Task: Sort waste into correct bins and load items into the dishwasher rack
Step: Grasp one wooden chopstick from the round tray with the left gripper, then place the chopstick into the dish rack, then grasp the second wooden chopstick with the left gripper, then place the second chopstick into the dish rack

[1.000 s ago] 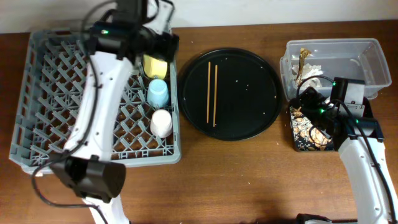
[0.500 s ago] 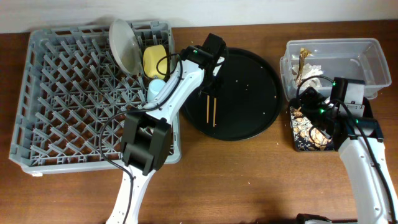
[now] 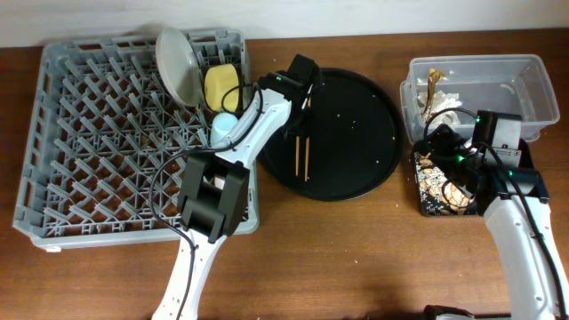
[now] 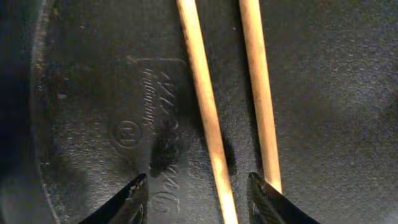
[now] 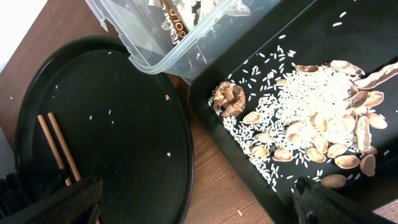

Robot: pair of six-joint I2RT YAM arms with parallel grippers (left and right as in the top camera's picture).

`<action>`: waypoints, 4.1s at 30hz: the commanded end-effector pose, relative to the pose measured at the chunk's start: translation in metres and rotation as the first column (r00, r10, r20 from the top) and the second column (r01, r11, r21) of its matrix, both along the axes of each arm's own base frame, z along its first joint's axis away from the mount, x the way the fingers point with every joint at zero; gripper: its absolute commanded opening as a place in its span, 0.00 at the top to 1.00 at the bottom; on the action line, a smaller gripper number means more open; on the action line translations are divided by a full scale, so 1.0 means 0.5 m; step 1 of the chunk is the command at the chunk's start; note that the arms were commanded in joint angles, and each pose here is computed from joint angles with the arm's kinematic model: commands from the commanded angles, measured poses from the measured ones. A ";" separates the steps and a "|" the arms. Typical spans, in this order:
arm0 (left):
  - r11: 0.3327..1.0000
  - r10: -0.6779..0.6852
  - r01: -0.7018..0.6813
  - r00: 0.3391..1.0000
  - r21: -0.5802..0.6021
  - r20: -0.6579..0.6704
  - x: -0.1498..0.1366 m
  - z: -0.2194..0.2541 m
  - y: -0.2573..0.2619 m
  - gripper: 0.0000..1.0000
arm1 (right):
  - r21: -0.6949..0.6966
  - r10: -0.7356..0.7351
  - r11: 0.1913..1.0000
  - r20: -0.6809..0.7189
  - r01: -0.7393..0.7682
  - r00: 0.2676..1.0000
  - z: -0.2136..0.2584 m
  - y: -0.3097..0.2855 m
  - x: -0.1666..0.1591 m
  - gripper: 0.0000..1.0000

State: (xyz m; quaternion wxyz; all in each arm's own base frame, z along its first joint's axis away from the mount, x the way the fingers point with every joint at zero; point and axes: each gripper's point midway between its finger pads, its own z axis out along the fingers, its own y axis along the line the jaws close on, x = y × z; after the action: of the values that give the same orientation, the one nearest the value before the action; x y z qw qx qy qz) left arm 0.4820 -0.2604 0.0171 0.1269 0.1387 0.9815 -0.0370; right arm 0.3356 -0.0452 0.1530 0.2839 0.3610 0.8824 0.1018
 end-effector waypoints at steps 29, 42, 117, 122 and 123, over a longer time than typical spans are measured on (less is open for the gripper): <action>0.952 0.271 -0.269 0.963 0.150 0.008 -0.202 0.449 0.412 0.99 | 0.001 -0.011 1.000 0.001 0.011 1.000 -0.001 -0.005 0.000 0.01; 0.924 0.366 -0.361 0.931 0.127 -0.014 -0.168 0.195 0.470 0.30 | 0.001 -0.011 1.000 0.001 0.011 1.000 -0.001 -0.005 0.000 0.02; 0.858 0.464 -0.473 0.881 0.199 0.091 -0.291 0.145 0.452 0.99 | 0.001 -0.011 1.000 0.001 0.011 1.000 -0.001 -0.005 0.000 0.02; 0.859 0.458 -0.469 0.883 0.205 0.101 -0.289 0.142 0.455 0.87 | 0.001 -0.011 1.000 0.001 0.011 1.000 -0.001 -0.005 0.000 0.01; 0.859 0.458 -0.469 0.883 0.205 0.101 -0.289 0.142 0.455 0.80 | 0.001 -0.011 1.000 0.001 0.011 1.000 -0.001 -0.005 0.000 0.02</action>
State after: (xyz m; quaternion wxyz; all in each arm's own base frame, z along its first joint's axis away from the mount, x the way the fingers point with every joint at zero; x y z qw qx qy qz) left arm 0.3391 -0.0371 0.0877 0.1378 -0.0884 0.9813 0.1015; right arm 0.3355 -0.0451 0.1518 0.2822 0.3612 0.8829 0.1016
